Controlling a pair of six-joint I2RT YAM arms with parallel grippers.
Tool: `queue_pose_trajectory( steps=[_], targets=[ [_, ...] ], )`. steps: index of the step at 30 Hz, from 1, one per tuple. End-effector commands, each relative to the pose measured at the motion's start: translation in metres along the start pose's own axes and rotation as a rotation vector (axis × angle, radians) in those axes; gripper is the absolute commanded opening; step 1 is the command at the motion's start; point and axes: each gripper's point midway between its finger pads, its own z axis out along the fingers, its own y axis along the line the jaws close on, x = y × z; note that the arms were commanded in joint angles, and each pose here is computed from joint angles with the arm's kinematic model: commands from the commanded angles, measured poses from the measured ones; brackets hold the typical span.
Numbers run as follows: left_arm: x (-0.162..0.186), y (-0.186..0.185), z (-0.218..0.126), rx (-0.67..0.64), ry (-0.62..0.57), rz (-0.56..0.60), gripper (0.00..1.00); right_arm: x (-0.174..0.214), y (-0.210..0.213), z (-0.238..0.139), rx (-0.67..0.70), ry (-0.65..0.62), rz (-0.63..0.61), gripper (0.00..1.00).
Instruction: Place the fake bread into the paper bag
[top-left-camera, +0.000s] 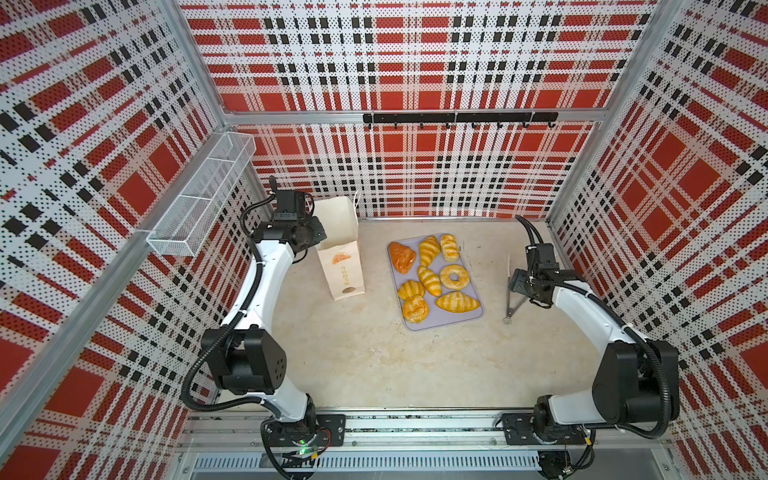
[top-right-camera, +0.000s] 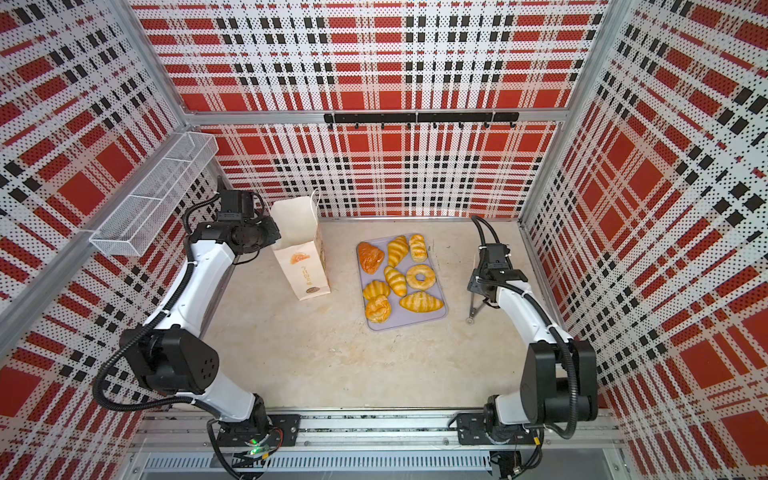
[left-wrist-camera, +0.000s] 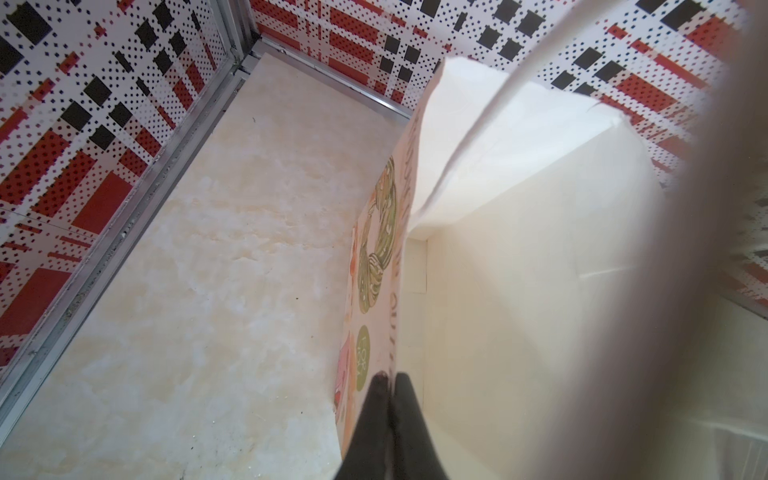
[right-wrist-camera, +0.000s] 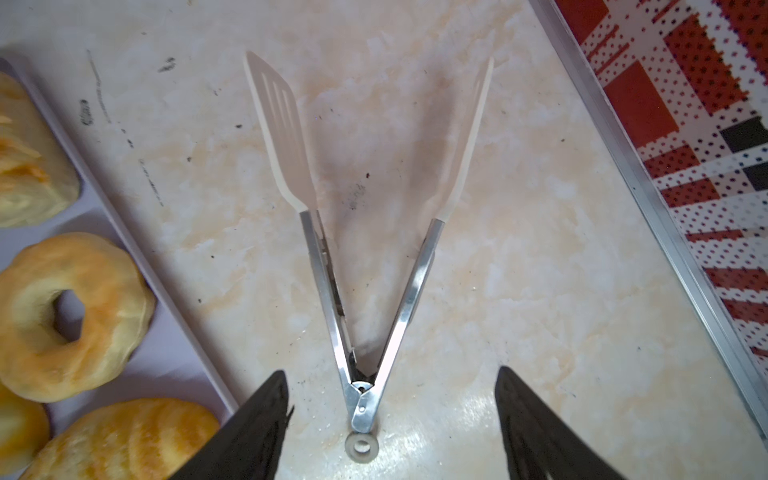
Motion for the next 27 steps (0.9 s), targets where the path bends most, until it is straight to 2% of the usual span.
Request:
queue_pose_trajectory(
  steps=[1,3,6,13,18,20,27],
  targets=[
    [-0.004,0.0,-0.01,0.021,-0.022,0.002,0.1,0.015,-0.012,0.01,0.071,0.044,0.028,0.78],
    [-0.002,0.0,-0.011,0.022,-0.021,0.001,0.16,0.021,-0.014,0.014,0.07,0.065,0.044,0.76],
    [-0.003,0.001,-0.014,0.023,-0.037,-0.004,0.31,0.028,-0.016,0.021,0.06,0.092,0.07,0.74],
    [-0.007,0.002,-0.031,0.035,-0.091,-0.023,0.77,0.04,-0.013,0.036,0.05,0.13,0.086,0.71],
    [-0.013,0.002,-0.059,0.024,-0.179,-0.019,0.95,0.045,-0.007,0.048,0.023,0.148,0.117,0.68],
    [-0.014,0.001,-0.072,0.012,-0.223,-0.004,1.0,0.043,-0.004,0.052,0.016,0.147,0.125,0.68],
    [-0.013,-0.01,-0.114,-0.062,-0.364,0.038,0.99,0.049,-0.006,0.069,0.029,0.175,0.16,0.62]
  ],
)
